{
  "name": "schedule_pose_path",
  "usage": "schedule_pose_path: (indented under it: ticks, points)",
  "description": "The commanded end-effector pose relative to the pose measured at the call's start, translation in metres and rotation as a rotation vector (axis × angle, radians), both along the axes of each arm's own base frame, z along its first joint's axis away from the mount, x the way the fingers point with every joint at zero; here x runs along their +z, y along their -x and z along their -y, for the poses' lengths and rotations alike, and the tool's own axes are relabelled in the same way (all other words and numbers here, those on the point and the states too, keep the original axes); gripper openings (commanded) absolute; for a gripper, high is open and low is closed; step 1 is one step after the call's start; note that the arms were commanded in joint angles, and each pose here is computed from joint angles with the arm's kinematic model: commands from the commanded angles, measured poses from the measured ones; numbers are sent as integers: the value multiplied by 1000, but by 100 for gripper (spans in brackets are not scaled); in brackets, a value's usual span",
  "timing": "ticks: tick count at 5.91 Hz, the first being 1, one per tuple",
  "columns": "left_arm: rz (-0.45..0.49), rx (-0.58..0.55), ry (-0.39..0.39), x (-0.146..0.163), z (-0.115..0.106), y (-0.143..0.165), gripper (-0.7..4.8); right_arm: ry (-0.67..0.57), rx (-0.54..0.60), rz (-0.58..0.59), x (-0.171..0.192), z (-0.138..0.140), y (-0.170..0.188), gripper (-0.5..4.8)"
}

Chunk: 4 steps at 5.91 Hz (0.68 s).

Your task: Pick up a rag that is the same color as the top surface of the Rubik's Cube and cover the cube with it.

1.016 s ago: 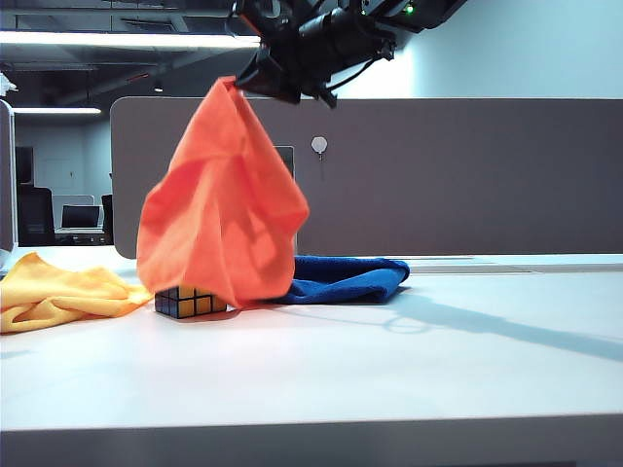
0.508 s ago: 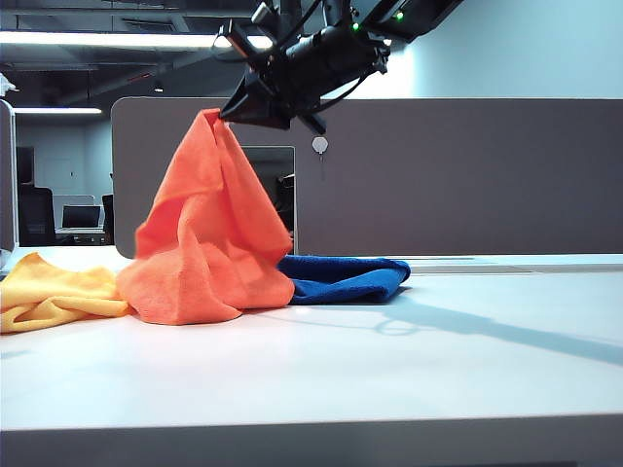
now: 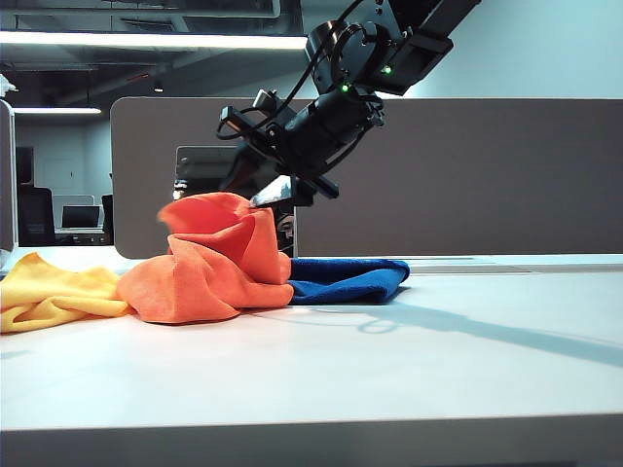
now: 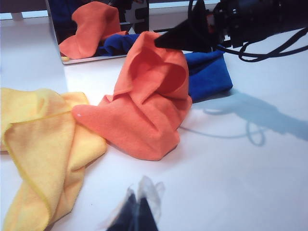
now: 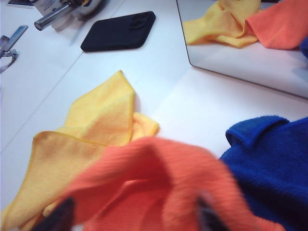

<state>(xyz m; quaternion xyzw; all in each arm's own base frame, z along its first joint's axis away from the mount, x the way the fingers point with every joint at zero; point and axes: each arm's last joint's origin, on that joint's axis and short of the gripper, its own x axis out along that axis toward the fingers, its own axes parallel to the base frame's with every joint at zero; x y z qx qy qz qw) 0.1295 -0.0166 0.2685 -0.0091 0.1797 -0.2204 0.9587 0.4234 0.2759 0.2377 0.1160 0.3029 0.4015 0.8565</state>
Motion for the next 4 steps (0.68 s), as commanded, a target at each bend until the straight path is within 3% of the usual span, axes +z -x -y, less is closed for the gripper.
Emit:
schedule_pose_path:
  ticks: [1,3,4]
  points:
    - [9,-5,1,1,0,0,-5,-96,49,114,17,-4,-3,479]
    - [1,-5,0,0,0,0,-5,-143,-30,251,39,6,-9,479]
    - [23,62,-25,2,-2,-1,-5,-151,-85,441,92,41,-6,246]
